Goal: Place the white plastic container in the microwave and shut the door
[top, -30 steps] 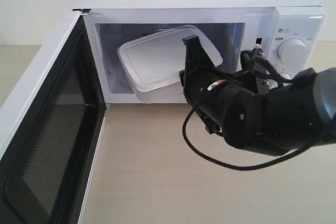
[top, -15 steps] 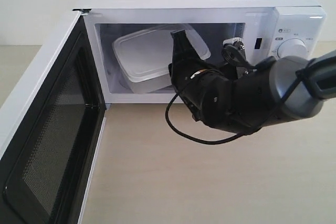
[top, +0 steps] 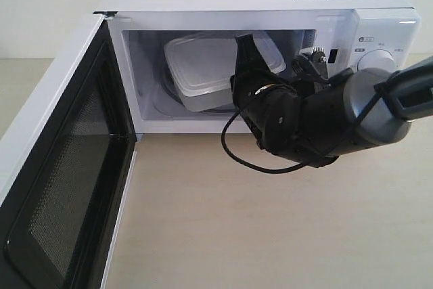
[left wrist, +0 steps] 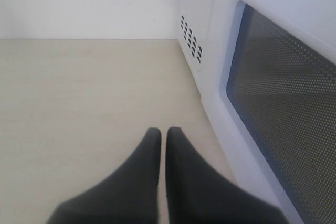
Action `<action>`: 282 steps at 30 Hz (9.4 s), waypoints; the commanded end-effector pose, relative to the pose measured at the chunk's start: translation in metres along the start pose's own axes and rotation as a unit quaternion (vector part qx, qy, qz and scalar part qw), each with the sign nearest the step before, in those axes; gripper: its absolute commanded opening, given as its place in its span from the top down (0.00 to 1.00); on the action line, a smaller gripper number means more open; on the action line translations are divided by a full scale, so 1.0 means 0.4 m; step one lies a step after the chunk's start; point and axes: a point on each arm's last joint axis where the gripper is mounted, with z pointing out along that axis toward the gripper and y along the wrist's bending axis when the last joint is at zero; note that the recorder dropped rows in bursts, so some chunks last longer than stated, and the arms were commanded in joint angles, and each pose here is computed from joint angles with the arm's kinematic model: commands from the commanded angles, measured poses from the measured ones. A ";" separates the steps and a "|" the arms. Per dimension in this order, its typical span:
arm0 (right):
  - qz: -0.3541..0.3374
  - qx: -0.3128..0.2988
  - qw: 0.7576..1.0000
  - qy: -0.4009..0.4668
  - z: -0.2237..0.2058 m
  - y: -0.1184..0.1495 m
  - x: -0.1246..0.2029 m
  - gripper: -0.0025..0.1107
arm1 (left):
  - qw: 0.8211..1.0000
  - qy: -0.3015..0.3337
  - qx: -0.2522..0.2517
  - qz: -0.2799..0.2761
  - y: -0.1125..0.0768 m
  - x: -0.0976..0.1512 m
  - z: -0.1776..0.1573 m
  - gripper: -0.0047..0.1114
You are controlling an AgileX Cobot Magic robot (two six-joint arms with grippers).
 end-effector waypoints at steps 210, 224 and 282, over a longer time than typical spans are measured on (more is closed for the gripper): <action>-0.666 -0.111 0.680 0.287 -0.716 0.181 -0.160 0.98 | 0.994 -0.098 -0.013 -0.044 0.000 -0.227 -0.057 0.92; -0.665 -0.114 0.681 0.285 -0.715 0.183 -0.159 0.98 | 0.995 -0.087 -0.014 -0.040 0.001 -0.209 -0.048 0.92; -0.633 0.017 0.762 -0.138 -0.755 -0.264 -0.348 0.98 | 0.995 -0.087 -0.014 -0.038 0.001 -0.209 -0.048 0.92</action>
